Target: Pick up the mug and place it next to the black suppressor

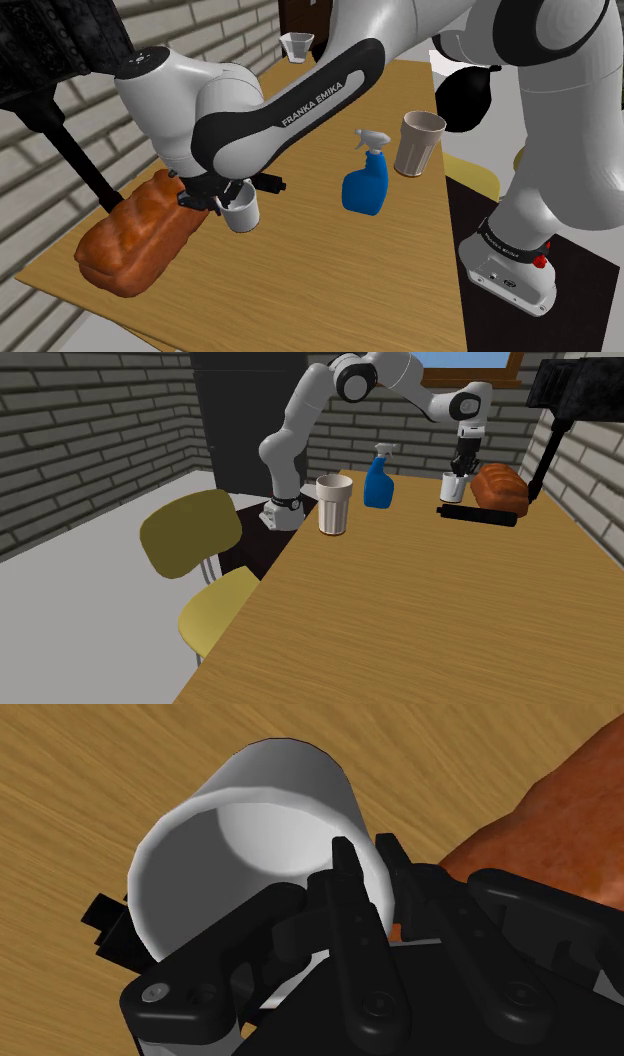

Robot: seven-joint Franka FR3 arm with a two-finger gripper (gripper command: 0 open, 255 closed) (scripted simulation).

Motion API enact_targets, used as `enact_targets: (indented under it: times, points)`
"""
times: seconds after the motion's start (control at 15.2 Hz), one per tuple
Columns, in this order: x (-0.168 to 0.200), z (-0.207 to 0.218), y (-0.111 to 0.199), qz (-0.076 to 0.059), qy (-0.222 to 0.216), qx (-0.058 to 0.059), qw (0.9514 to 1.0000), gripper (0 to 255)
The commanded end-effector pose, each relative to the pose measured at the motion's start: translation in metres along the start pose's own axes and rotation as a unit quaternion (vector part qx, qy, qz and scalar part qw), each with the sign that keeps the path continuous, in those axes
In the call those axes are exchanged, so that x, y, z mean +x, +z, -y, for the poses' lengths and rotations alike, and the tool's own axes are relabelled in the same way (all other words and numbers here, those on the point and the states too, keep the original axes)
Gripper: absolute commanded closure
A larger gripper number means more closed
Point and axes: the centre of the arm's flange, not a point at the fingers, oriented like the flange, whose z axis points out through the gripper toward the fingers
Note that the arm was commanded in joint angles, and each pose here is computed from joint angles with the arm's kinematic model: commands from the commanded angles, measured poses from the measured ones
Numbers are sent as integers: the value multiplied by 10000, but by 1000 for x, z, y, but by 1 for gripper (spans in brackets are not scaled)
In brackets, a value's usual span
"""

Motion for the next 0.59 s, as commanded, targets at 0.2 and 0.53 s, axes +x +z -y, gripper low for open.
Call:
enact_targets:
  times: [0.2, 0.53]
  points:
    - [0, 0, 0, -1, 0, 2, 10000, 0]
    - [0, 0, -13, -1, 0, 2, 10000, 0]
